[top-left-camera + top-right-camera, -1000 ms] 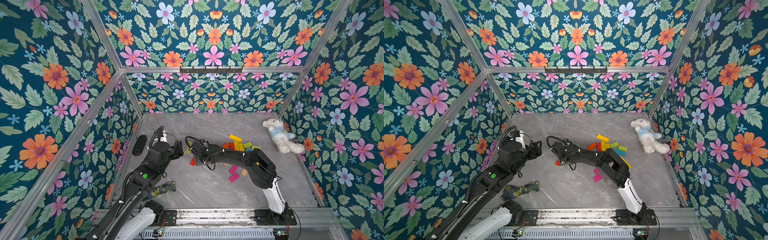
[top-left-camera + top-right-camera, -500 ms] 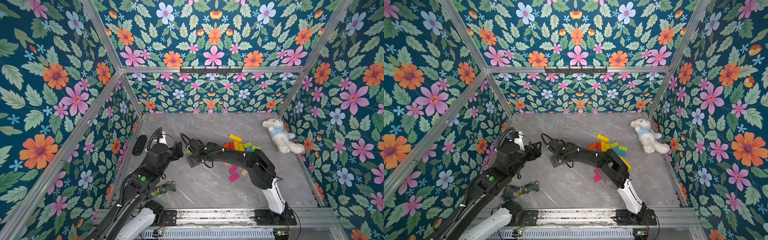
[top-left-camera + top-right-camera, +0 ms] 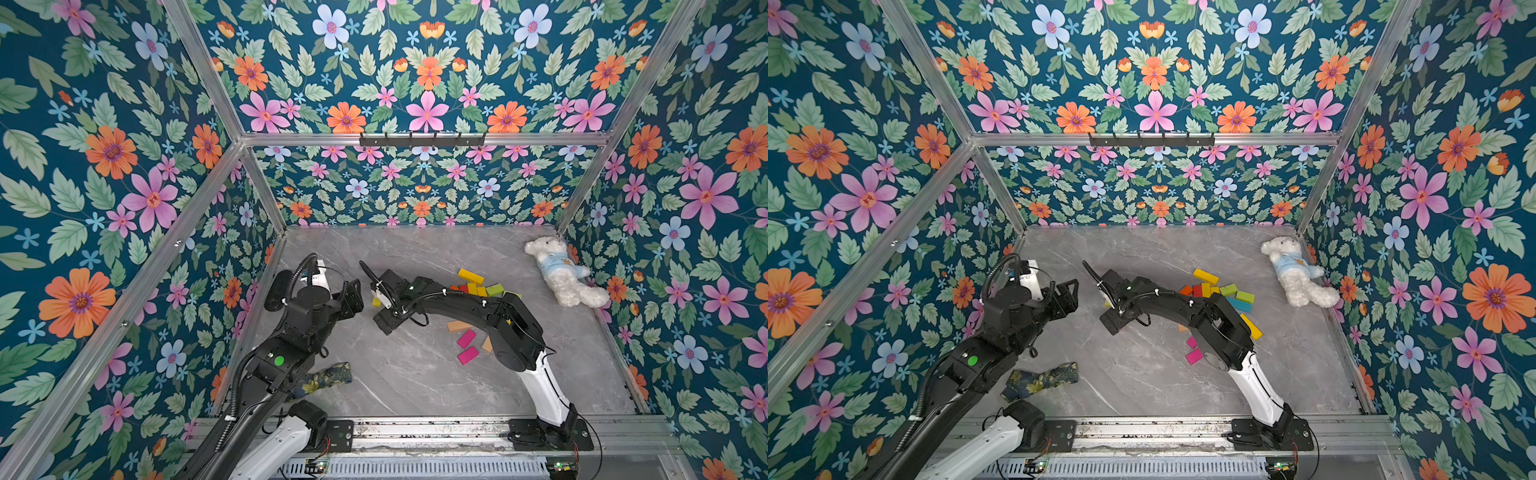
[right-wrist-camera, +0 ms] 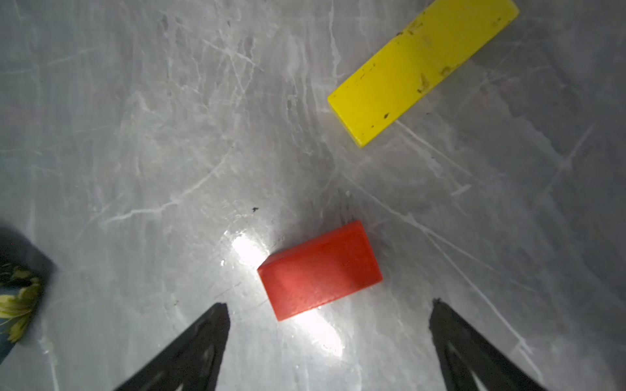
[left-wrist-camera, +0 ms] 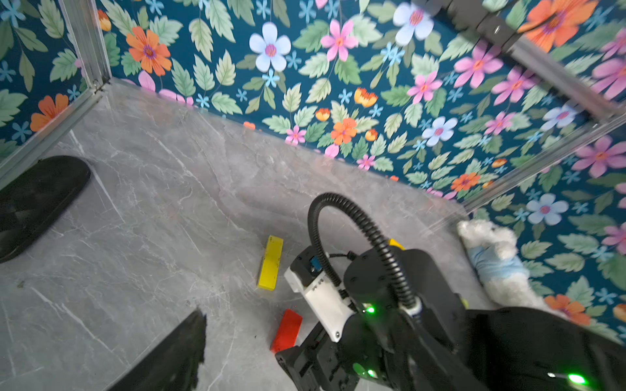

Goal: Assemble the letter h with building blocks
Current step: Pick up the building block from the center of the board.

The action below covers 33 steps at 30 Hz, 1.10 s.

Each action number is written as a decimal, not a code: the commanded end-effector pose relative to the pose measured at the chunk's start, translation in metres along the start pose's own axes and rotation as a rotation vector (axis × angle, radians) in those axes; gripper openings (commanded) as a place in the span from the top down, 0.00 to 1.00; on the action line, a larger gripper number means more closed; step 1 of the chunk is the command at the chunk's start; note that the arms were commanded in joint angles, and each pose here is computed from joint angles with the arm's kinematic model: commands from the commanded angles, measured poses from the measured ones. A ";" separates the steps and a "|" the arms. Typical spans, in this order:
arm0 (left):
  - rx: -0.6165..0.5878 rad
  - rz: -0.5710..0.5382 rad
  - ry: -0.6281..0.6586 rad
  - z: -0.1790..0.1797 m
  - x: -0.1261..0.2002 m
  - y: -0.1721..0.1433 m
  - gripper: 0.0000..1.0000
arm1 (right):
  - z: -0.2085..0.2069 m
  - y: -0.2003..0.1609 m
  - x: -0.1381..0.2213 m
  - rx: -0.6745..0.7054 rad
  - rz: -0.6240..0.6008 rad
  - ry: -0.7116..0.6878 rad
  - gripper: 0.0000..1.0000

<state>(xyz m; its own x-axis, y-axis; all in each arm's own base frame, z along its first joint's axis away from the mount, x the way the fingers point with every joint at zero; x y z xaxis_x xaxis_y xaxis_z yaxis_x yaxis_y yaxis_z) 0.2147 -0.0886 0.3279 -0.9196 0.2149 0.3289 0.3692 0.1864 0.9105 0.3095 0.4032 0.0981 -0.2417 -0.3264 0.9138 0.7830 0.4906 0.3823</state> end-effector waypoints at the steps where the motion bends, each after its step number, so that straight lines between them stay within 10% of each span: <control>1: -0.001 -0.062 0.035 0.007 0.020 0.017 0.10 | 0.003 -0.003 -0.003 0.048 0.028 0.009 0.05; 33: -0.039 -0.139 0.072 0.013 0.045 0.042 0.01 | -0.001 -0.008 -0.029 0.145 0.099 -0.073 0.18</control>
<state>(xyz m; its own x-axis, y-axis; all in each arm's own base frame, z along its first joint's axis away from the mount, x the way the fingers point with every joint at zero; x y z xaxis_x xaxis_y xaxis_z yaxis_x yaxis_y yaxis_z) 0.1906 -0.0602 0.3769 -0.9675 0.1313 0.2160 0.2375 0.1797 0.9546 0.3126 0.4108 0.0713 -0.2201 -0.2348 0.9468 0.7121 0.6247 0.3205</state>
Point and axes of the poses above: each gripper's point midway between its finger pads, its own x axis back along the fingers, its own z axis along the line the jaws close on, y = z × x, the point moved 5 cm from there along x, back along the fingers, and after that the axes turned 11 degrees about -x, right-handed, at the moved point
